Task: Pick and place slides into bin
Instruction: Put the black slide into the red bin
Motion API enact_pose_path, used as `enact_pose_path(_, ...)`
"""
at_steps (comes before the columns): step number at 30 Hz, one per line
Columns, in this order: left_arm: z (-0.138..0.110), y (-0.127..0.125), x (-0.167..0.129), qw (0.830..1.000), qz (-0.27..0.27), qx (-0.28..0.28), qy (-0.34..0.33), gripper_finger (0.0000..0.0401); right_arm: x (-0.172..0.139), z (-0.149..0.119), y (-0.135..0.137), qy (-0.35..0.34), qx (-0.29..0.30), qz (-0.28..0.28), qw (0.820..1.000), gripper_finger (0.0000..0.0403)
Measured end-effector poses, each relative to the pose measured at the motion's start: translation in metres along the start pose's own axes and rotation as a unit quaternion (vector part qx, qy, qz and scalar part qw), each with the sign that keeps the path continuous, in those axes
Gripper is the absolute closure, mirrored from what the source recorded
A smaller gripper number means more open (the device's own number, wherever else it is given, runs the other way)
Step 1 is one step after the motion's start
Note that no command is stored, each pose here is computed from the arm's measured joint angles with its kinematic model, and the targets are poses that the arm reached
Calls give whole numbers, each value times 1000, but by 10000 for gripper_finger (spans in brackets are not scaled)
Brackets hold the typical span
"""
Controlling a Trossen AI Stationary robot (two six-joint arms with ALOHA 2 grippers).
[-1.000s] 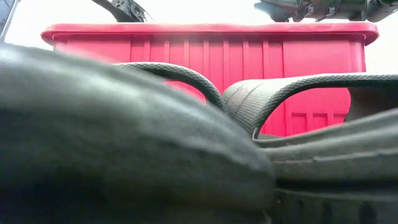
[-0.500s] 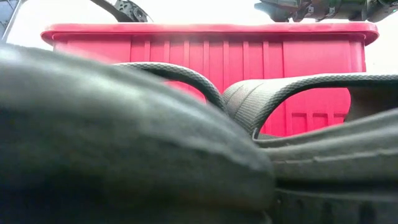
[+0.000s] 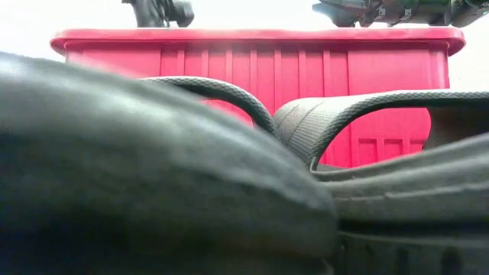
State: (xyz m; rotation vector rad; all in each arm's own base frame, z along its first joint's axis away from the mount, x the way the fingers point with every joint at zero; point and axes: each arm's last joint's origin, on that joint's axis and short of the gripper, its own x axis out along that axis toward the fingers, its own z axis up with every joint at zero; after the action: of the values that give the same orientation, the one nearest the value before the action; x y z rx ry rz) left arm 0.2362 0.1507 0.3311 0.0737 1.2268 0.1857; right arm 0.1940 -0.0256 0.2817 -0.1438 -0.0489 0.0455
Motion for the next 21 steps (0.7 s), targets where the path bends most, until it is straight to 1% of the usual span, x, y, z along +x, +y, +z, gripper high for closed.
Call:
enact_pose_path(3,2,-9,-21,998,23,1,-60,140,0,1,0,-3,3,0,1000,252)
enact_pose_path(6,5,-18,-41,992,41,1,-119,144,0,2,0,-10,11,-1,1000,252)
enact_pose_path(11,11,-37,-63,979,46,3,-197,140,0,4,1,-21,19,18,999,252)
enact_pose_path(16,18,-60,-79,966,28,13,-257,143,1,10,8,-50,26,55,997,252)
enact_pose_path(19,24,-79,-84,957,-8,38,-289,147,1,13,15,-62,25,71,995,252)
enact_pose_path(21,29,-95,-88,947,-36,67,-312,148,1,14,19,-69,25,81,994,252)
